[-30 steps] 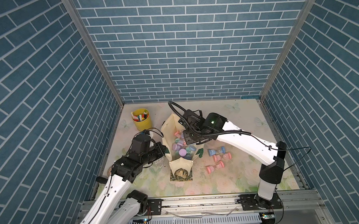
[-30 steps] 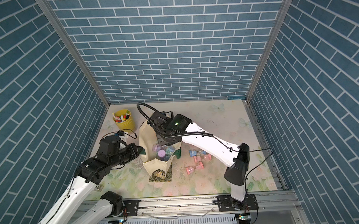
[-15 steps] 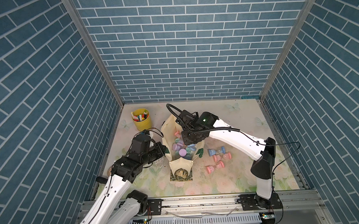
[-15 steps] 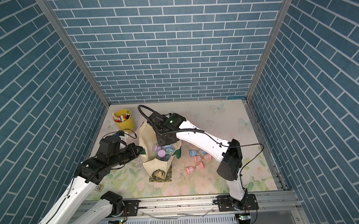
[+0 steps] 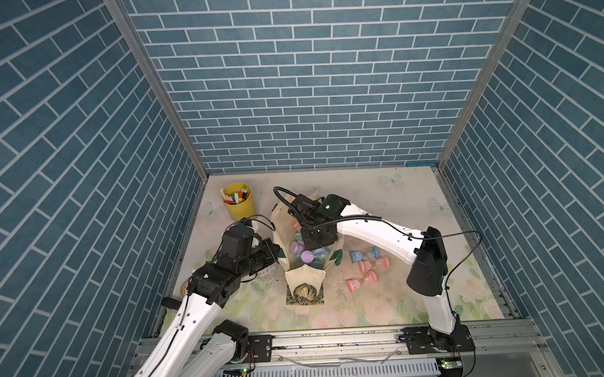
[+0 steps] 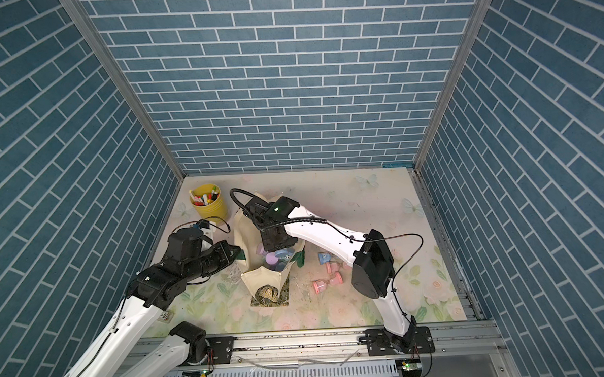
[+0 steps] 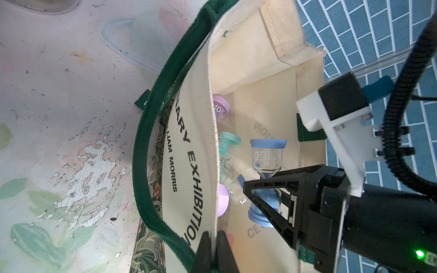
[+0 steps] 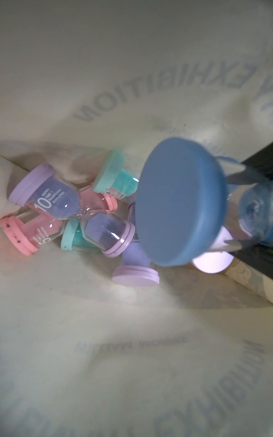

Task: Put the hourglass into the canvas bag
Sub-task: Place the hourglass in the canvas bag.

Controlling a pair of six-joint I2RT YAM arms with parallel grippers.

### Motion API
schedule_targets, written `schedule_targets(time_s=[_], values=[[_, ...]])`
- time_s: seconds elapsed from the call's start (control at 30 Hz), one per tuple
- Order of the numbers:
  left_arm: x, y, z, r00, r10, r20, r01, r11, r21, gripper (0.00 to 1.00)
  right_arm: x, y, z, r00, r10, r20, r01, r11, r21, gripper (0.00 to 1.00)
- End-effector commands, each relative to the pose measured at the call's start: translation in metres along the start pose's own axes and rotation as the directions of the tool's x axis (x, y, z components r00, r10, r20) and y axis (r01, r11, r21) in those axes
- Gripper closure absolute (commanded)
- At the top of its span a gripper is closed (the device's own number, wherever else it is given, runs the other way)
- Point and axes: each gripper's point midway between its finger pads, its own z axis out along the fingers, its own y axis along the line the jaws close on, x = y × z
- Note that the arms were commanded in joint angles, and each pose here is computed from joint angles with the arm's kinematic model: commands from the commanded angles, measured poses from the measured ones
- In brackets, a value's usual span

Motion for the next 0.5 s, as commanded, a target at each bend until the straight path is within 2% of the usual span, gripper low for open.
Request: schedule_targets(time_s=[0.0,0.1,0.23,0.3,0.37,0.47], values=[[-0.003,0.003,-0.001,1.0,0.01,0.01,-0.01,1.0,-0.015,1.0,0.0,-0.004,0.004,0.999,0.044,-0.006,-0.044,0.999,0.022,0.77],[-0.004,0.002,0.0,1.0,0.007,0.012,-0.007,1.0,-0.011,1.0,-0.004,-0.005,-0.007,0.999,0.041,0.012,-0.041,0.999,0.024,0.61],[-0.004,0.0,0.003,1.0,0.01,0.0,-0.01,1.0,-0.002,1.0,-0.012,-0.008,-0.027,0.997,0.038,0.06,-0.039,0.999,0.024,0.51],[-0.004,0.0,0.005,1.0,0.02,-0.011,-0.02,1.0,-0.004,1.0,-0.016,-0.01,-0.037,0.995,0.041,0.089,-0.043,0.999,0.017,0.35],[-0.004,0.0,0.005,1.0,0.025,-0.011,-0.025,1.0,-0.004,1.0,-0.018,-0.011,-0.045,0.994,0.042,0.105,-0.044,0.999,0.016,0.32],[-0.005,-0.002,0.005,1.0,0.023,-0.008,-0.023,1.0,0.006,1.0,-0.022,-0.017,-0.064,0.99,0.045,0.137,-0.05,0.998,0.032,0.36]])
